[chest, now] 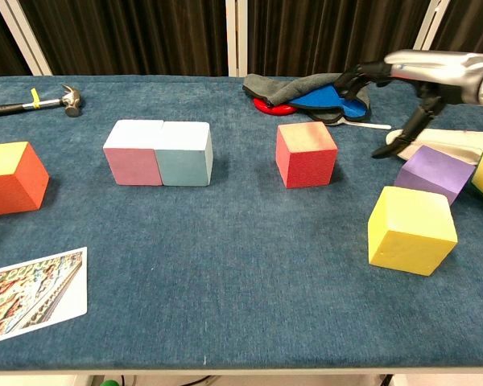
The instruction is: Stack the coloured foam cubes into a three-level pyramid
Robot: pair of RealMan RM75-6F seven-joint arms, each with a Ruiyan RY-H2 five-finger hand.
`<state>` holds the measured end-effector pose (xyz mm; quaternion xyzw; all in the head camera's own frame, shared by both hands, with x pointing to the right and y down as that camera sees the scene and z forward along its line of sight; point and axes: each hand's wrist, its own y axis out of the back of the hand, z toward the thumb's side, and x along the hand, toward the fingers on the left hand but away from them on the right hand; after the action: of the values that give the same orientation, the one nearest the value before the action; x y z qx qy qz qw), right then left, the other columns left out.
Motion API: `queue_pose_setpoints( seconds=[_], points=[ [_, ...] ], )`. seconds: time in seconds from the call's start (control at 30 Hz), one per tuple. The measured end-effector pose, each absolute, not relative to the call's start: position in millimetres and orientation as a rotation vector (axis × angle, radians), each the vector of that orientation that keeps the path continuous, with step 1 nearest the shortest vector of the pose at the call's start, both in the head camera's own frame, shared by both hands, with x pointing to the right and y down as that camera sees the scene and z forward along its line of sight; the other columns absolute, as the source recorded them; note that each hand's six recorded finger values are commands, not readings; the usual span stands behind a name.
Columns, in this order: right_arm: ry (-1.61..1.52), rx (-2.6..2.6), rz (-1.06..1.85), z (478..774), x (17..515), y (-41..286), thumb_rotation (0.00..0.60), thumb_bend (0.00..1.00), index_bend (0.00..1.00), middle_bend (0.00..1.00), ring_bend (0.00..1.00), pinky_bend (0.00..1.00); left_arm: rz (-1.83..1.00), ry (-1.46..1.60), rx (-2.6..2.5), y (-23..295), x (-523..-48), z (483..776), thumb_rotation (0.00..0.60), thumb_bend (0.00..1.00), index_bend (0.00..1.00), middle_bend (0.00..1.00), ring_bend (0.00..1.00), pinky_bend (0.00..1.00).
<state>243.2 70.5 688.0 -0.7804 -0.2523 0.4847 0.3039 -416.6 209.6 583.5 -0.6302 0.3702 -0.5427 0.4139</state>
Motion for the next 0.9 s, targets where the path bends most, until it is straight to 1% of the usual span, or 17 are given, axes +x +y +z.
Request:
queue_pose_setpoints(
  seconds=[0.2, 0.4, 0.77, 0.83, 0.87, 0.9],
  points=[
    [-0.618, -2.055, 1.295, 697, 225, 61, 0.6, 0.1, 0.17, 0.19, 0.01, 0.12, -1.368, 0.928, -1.586, 209, -419, 586, 0.6, 0.03, 0.26, 0.2, 0.1, 0.16],
    [-0.599, -2.051, 1.314, 710, 211, 55, 0.6, 0.13, 0.25, 0.21, 0.03, 0.14, -1.369, 0.933, -1.585, 209, -422, 586, 0.6, 0.03, 0.26, 0.2, 0.1, 0.16],
    [-0.593, -2.097, 1.363, 734, 196, 65, 0.6, 0.13, 0.25, 0.23, 0.04, 0.14, -1.38, 0.948, -1.581, 214, -430, 586, 0.6, 0.03, 0.26, 0.2, 0.1, 0.16],
    [-0.603, -2.106, 1.364, 737, 194, 67, 0.6, 0.13, 0.29, 0.26, 0.06, 0.16, -1.38, 0.949, -1.58, 215, -431, 586, 0.6, 0.03, 0.26, 0.2, 0.1, 0.16],
    [-0.615, -2.109, 1.363, 738, 192, 67, 0.6, 0.14, 0.32, 0.28, 0.08, 0.16, -1.379, 0.951, -1.58, 215, -432, 586, 0.6, 0.03, 0.26, 0.2, 0.1, 0.16],
    [-0.627, -2.111, 1.361, 738, 191, 67, 0.6, 0.16, 0.38, 0.32, 0.11, 0.17, -1.378, 0.952, -1.58, 216, -432, 586, 0.6, 0.03, 0.26, 0.2, 0.1, 0.16]
  ],
)
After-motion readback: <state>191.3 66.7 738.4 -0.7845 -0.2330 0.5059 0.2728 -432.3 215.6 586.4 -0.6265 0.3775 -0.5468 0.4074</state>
